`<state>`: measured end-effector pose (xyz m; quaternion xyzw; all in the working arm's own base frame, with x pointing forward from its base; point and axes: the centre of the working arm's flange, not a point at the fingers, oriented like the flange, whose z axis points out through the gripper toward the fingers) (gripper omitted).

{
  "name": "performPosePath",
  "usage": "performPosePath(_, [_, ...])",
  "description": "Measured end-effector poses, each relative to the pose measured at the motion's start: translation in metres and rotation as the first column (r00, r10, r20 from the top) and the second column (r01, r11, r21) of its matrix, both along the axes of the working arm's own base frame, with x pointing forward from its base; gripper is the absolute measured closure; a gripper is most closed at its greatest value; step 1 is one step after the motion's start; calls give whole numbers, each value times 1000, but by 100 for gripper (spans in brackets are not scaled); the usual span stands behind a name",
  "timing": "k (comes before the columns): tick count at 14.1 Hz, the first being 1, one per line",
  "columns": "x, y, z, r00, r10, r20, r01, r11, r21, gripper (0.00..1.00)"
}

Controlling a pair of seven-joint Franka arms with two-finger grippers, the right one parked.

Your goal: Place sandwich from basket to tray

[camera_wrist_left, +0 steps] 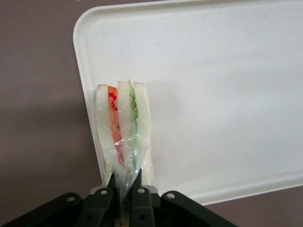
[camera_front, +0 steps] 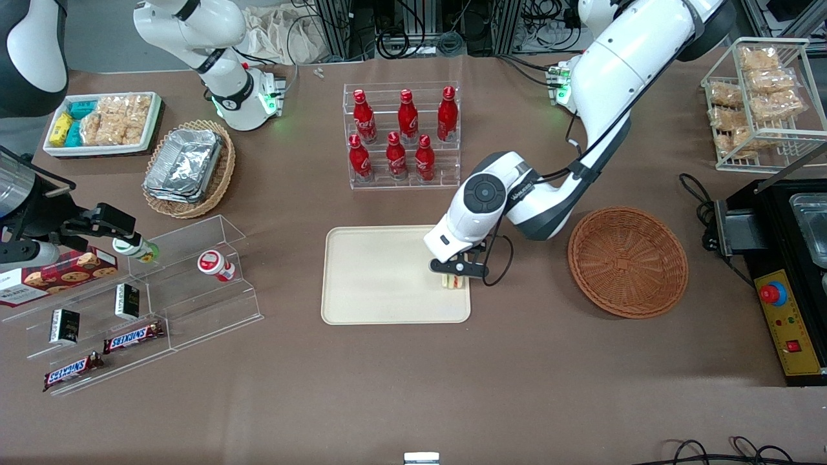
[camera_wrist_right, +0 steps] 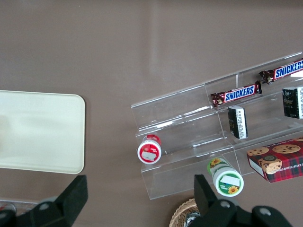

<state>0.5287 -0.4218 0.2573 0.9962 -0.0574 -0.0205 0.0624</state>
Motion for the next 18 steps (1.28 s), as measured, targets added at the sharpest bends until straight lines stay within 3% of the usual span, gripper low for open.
performPosePath(1, [2,3,-3,1000,5,-1,-5,1000,3,83])
performPosePath(7, [16,13,6,999,33,10,-33,999,5,25])
performPosePath(9, [26,33,24,999,52,-5,-52,997,56,5])
performPosePath(13, [34,77,100,999,49,4,-49,985,163,1])
performPosePath(16, [38,121,157,1000,23,-15,-20,983,181,1])
performPosePath(18, [43,162,188,999,18,-36,-12,985,173,1])
